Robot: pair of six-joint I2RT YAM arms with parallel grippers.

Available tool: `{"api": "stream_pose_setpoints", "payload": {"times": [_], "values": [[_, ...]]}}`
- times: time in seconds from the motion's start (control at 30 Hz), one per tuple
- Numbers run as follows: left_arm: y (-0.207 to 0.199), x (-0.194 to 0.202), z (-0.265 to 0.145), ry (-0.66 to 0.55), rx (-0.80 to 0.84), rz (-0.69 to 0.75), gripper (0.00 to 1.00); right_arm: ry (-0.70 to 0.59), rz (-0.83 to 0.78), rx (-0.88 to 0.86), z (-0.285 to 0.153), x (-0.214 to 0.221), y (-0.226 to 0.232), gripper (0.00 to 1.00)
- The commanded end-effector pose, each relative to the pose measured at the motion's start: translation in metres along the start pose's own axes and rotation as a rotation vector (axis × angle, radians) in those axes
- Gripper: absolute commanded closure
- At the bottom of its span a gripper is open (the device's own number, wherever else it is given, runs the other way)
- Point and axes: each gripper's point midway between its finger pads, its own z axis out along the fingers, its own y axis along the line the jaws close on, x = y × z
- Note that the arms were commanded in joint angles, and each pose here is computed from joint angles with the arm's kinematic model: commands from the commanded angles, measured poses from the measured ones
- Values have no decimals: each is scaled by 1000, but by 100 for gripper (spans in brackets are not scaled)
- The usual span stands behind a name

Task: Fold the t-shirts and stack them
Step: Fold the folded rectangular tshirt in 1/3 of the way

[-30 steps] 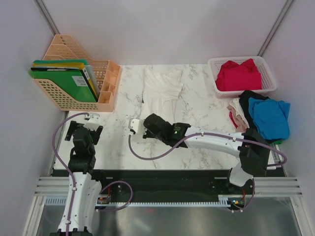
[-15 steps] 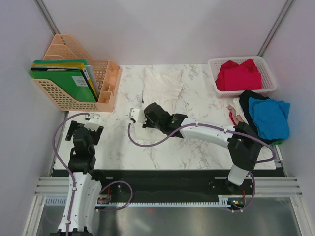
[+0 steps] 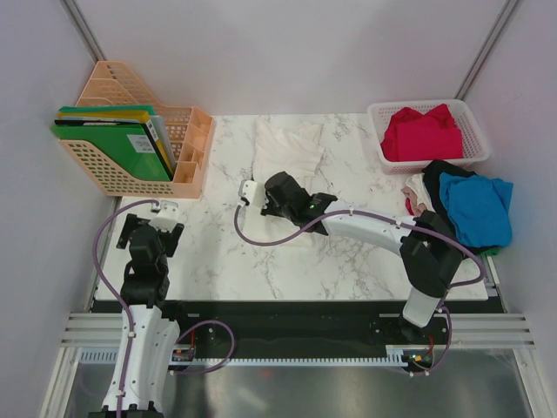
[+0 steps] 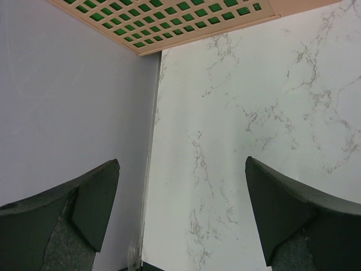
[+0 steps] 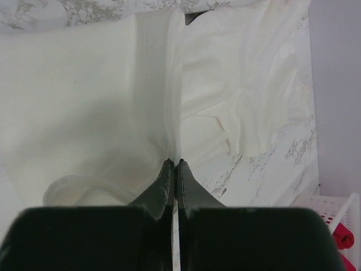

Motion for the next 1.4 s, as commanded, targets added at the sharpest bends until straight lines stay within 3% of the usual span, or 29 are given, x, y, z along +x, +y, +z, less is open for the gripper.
{"api": "stream_pose_setpoints", "payload": {"times": [0.0, 0.57, 0.93, 1.37], "values": [[-3, 0, 0, -1, 13, -34, 0, 0, 5, -6, 12, 9, 3, 100], [-5, -2, -1, -2, 34, -29, 0, 64, 18, 1, 48, 36, 2, 100], [-9, 2, 1, 4, 45, -27, 0, 7, 21, 26, 36, 15, -16, 100], [-10, 2, 1, 6, 48, -24, 0, 7, 11, 32, 52, 11, -20, 100]]}}
